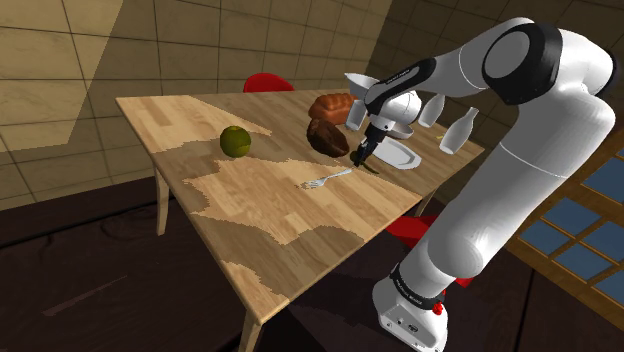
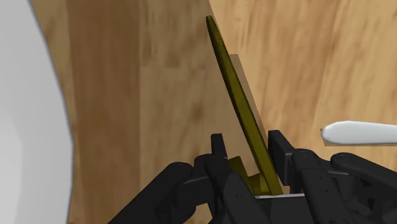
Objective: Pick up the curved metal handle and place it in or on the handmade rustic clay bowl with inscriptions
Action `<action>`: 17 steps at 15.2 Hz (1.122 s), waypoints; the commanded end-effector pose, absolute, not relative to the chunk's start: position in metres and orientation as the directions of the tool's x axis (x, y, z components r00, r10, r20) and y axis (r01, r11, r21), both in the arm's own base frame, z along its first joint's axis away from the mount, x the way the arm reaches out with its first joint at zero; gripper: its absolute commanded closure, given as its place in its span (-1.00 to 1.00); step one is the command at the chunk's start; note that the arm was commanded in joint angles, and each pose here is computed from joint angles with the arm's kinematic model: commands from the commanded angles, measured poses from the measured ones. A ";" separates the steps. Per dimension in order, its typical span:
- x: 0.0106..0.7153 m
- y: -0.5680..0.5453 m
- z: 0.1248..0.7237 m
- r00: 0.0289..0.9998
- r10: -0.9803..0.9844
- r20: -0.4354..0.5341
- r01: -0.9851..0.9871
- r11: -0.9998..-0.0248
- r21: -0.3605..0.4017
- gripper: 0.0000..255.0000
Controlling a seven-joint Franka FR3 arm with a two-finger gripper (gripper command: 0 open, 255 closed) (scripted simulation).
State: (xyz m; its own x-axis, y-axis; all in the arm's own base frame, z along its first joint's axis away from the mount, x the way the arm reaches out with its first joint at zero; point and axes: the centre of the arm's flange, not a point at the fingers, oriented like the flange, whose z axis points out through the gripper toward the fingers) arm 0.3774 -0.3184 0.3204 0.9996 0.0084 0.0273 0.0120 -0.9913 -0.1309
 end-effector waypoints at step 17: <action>0.378 -0.317 0.398 1.000 0.011 0.023 0.014 -0.991 -0.135 1.00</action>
State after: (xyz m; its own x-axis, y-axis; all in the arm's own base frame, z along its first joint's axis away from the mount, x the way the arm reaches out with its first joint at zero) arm 0.3777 -0.3173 0.3930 0.9997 0.0108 0.0235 0.0139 -0.9908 -0.1346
